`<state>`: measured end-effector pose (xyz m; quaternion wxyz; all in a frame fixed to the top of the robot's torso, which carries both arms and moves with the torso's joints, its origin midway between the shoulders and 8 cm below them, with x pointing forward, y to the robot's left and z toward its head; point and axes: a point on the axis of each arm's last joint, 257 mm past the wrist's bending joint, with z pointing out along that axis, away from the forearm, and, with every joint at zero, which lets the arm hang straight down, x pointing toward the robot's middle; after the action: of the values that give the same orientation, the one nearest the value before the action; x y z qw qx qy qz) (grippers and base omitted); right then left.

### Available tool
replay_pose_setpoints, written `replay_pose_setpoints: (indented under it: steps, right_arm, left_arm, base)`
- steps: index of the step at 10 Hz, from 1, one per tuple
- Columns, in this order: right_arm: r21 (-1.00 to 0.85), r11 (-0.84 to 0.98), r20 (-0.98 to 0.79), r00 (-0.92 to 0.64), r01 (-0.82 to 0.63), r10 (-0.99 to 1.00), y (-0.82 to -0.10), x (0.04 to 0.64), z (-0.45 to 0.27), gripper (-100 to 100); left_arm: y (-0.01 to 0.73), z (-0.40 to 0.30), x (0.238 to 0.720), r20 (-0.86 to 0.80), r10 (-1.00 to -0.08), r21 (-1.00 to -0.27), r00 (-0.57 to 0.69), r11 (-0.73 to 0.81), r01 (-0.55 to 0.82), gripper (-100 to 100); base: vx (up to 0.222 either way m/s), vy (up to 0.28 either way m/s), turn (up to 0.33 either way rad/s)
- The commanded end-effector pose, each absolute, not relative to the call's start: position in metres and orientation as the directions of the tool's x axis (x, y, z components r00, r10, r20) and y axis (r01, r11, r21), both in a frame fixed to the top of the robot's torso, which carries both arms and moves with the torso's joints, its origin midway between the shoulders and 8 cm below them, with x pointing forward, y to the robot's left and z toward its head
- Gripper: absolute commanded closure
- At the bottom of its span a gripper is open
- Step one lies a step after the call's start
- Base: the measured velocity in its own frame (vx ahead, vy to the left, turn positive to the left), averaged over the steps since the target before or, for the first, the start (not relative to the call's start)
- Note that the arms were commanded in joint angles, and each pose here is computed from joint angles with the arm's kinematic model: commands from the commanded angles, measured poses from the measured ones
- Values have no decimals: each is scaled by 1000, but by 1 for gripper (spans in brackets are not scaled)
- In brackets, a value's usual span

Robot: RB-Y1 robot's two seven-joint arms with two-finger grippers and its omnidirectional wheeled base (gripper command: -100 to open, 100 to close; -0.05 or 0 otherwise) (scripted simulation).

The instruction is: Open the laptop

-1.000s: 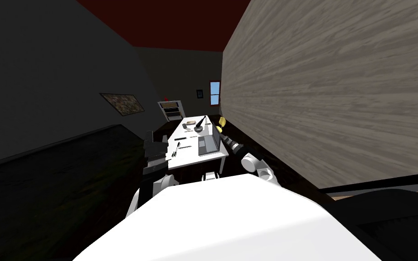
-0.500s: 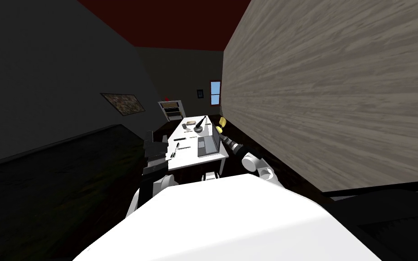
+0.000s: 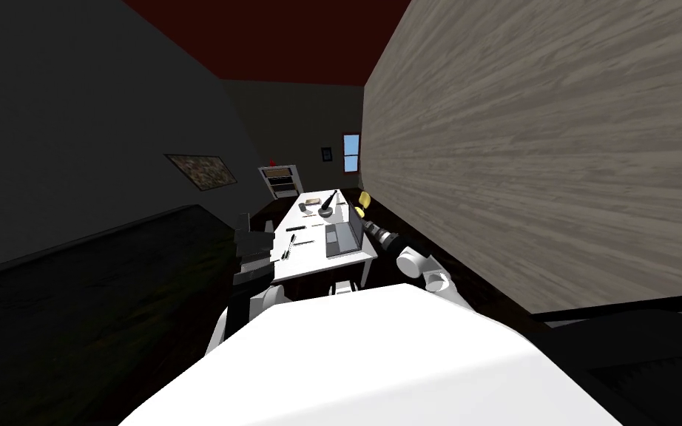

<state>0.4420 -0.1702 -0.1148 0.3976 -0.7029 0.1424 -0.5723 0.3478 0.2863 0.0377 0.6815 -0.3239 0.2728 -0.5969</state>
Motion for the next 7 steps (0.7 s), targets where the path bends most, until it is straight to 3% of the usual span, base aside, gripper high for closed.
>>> replay_pose_setpoints:
  steps: [1, 7]
  right_arm:
    - [-649, -719, 756, 316, 250, -573, -177, 443, -124, 100]
    - [-502, -827, 854, 296, 255, -427, -195, 452, -129, 100]
  left_arm:
    - [286, 38, 348, 15, -990, -767, 139, 78, 637, 0]
    - [286, 38, 348, 15, -990, -767, 139, 78, 637, 0]
  base:
    - [-21, 144, -12]
    - [-19, 114, 9]
